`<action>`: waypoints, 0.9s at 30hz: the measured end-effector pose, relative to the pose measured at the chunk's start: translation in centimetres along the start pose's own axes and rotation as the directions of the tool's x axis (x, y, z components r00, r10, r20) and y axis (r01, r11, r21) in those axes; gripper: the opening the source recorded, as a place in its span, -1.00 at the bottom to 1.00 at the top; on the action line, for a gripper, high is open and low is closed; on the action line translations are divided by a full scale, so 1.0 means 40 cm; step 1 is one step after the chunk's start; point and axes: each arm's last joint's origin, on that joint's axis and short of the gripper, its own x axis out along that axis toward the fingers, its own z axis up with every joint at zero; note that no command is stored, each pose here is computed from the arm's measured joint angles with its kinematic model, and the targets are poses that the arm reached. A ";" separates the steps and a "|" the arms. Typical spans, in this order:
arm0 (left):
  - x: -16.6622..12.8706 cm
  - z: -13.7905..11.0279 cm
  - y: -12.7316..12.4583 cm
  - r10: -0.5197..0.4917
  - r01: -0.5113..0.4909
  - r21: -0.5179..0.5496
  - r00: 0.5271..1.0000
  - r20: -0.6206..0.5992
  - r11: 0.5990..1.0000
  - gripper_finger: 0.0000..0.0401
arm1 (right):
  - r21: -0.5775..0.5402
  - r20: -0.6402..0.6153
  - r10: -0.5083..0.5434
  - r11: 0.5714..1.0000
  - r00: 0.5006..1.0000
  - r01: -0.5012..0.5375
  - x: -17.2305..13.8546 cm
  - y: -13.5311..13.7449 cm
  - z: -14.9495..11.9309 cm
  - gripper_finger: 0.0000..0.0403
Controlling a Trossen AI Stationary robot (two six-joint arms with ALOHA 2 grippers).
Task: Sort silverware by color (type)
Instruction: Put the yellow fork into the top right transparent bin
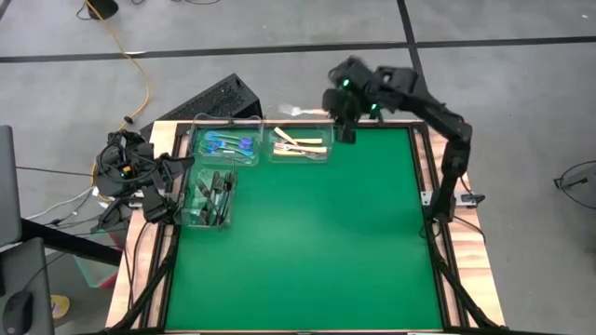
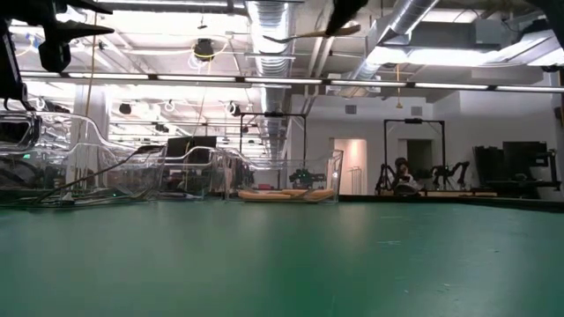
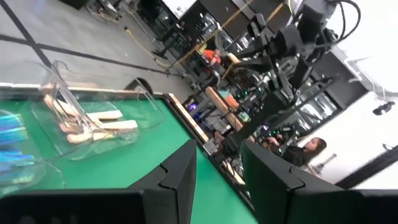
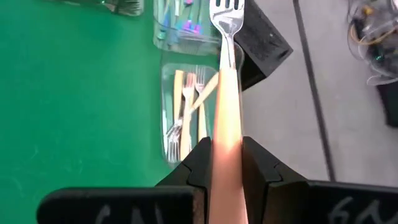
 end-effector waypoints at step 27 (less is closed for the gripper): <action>0.000 0.002 0.002 0.014 -0.014 0.006 0.999 0.031 1.000 -0.44 | 0.208 -0.025 0.048 0.977 0.999 -0.042 -0.191 -0.095 -0.201 -0.68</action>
